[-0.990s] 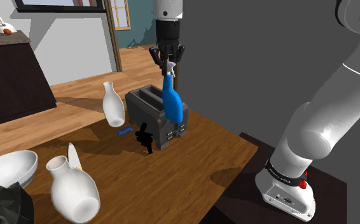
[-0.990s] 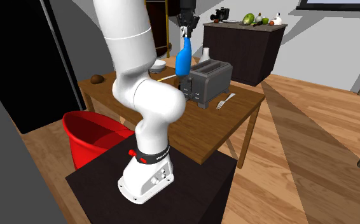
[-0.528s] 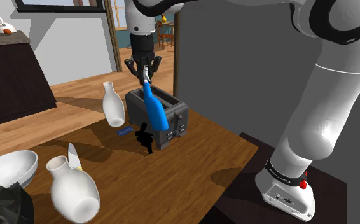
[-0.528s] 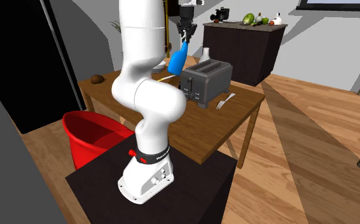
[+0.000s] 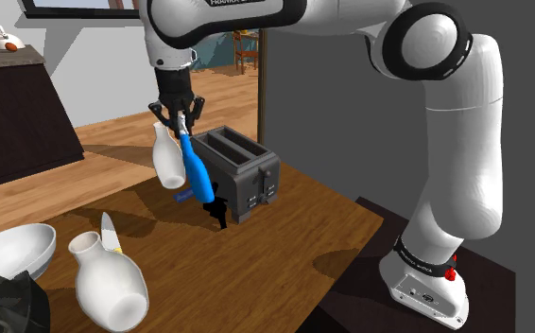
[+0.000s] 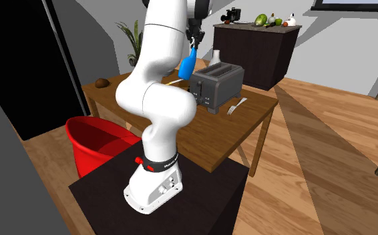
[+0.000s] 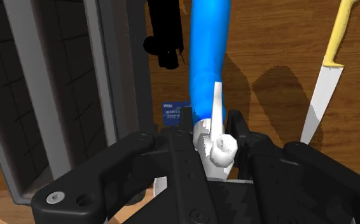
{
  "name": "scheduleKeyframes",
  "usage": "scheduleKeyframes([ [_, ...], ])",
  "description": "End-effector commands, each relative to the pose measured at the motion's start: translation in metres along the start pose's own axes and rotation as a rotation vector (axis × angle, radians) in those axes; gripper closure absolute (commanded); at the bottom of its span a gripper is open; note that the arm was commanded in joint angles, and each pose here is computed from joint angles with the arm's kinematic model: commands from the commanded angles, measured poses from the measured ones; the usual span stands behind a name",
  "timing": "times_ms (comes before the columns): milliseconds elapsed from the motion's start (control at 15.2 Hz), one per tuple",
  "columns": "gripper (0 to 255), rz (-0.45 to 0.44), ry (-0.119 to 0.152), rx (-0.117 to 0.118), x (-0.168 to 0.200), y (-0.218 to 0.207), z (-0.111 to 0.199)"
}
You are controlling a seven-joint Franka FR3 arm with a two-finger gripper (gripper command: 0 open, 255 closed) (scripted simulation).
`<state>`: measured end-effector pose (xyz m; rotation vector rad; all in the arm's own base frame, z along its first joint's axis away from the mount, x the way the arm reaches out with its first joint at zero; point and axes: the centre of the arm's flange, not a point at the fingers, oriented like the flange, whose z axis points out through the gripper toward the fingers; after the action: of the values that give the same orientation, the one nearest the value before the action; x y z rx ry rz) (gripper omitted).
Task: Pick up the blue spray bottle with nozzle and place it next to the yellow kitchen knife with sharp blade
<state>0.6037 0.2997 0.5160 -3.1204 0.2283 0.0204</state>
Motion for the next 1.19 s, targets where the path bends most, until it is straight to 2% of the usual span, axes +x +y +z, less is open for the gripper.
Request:
scheduleKeyframes([
  [0, 255, 0.001, 0.001, 0.000, 0.017, -0.018, 0.014],
  [858, 255, 0.001, 0.001, 0.000, 0.018, -0.017, 0.082],
  [1122, 255, 0.001, 0.001, 0.000, 0.018, -0.017, 0.085],
])
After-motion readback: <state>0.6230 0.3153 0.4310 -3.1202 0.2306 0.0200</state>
